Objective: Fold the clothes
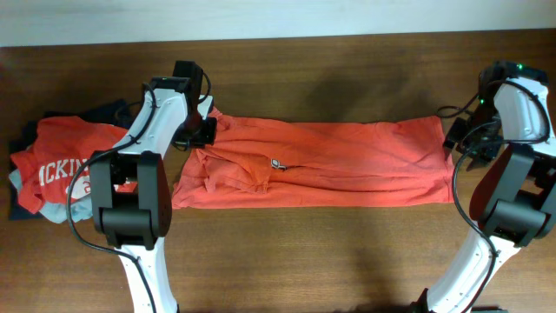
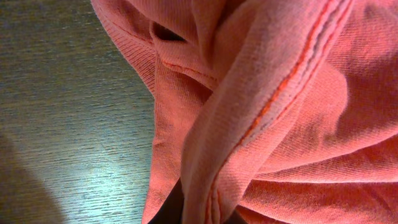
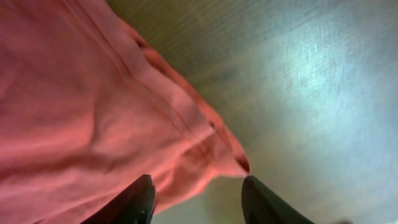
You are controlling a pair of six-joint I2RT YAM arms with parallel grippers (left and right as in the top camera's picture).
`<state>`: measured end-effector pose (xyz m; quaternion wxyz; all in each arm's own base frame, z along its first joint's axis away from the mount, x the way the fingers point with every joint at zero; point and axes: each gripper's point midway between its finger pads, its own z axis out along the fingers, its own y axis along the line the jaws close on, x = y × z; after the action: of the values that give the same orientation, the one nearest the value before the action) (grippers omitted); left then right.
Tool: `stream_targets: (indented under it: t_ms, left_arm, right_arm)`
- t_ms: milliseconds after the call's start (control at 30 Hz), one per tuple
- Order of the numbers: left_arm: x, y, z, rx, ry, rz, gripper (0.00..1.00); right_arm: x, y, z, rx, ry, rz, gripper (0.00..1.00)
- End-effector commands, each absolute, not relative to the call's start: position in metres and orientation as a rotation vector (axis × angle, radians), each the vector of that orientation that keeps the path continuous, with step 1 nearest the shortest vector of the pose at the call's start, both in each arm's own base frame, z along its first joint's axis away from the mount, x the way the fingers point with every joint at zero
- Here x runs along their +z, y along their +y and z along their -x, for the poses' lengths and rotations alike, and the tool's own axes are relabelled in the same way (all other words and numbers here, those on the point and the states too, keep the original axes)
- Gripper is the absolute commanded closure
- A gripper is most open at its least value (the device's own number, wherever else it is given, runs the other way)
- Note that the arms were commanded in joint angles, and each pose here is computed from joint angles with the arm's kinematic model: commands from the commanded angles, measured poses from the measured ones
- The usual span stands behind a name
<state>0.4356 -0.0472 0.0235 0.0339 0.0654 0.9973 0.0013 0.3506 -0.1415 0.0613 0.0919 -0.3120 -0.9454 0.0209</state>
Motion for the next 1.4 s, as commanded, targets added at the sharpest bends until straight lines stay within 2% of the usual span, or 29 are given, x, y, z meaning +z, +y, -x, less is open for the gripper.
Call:
stream_targets:
  t_ms: [0,67,133,333,433,467,667,867,1033,1200,1267,1367]
  left_arm:
    - [0.046,-0.050,-0.444,-0.019,3.010,-0.181,0.87]
    - [0.047,-0.053,-0.442,-0.055,3.016,-0.183,0.84]
    - [0.047,-0.053,-0.441,-0.055,3.019,-0.183,0.82]
    - [0.046,-0.053,-0.440,-0.055,3.027,-0.183,0.80]
    - [0.046,-0.053,-0.440,-0.055,3.027,-0.183,0.80]
    - [0.046,-0.053,-0.440,-0.055,3.027,-0.183,0.80]
    - [0.046,-0.053,-0.439,-0.054,3.030,-0.183,0.80]
    - [0.046,-0.052,-0.434,-0.052,3.049,-0.184,0.80]
    - [0.045,-0.052,-0.430,-0.051,3.068,-0.185,0.80]
    - [0.045,-0.052,-0.428,-0.050,3.073,-0.185,0.79]
    - [0.045,-0.052,-0.427,-0.050,3.077,-0.185,0.73]
    - [0.053,-0.051,-0.426,-0.050,3.075,-0.185,0.70]
  right_arm:
    - [0.073,-0.128,-0.380,-0.163,-2.982,0.768,0.66]
    - [0.081,-0.096,-0.406,-0.521,-3.099,0.535,0.66]
    - [0.088,-0.082,-0.421,-0.696,-3.153,0.457,0.62]
    - [0.075,-0.092,-0.440,-0.597,-3.194,0.565,0.73]
    - [0.054,-0.094,-0.442,-0.487,-3.170,0.593,0.90]
    - [0.048,-0.092,-0.443,-0.482,-3.159,0.600,0.91]
    - [0.008,-0.077,-0.455,-0.472,-3.130,0.587,0.94]
    - [-0.026,-0.098,-0.468,-0.293,-3.129,0.782,0.94]
    - [-0.026,-0.121,-0.489,-0.280,-3.192,0.943,0.93]
    - [-0.025,-0.141,-0.489,-0.285,-3.180,1.050,0.94]
    - [-0.025,-0.146,-0.485,-0.282,-3.164,1.069,0.94]
    - [-0.022,-0.146,-0.480,-0.373,-3.168,0.998,0.96]
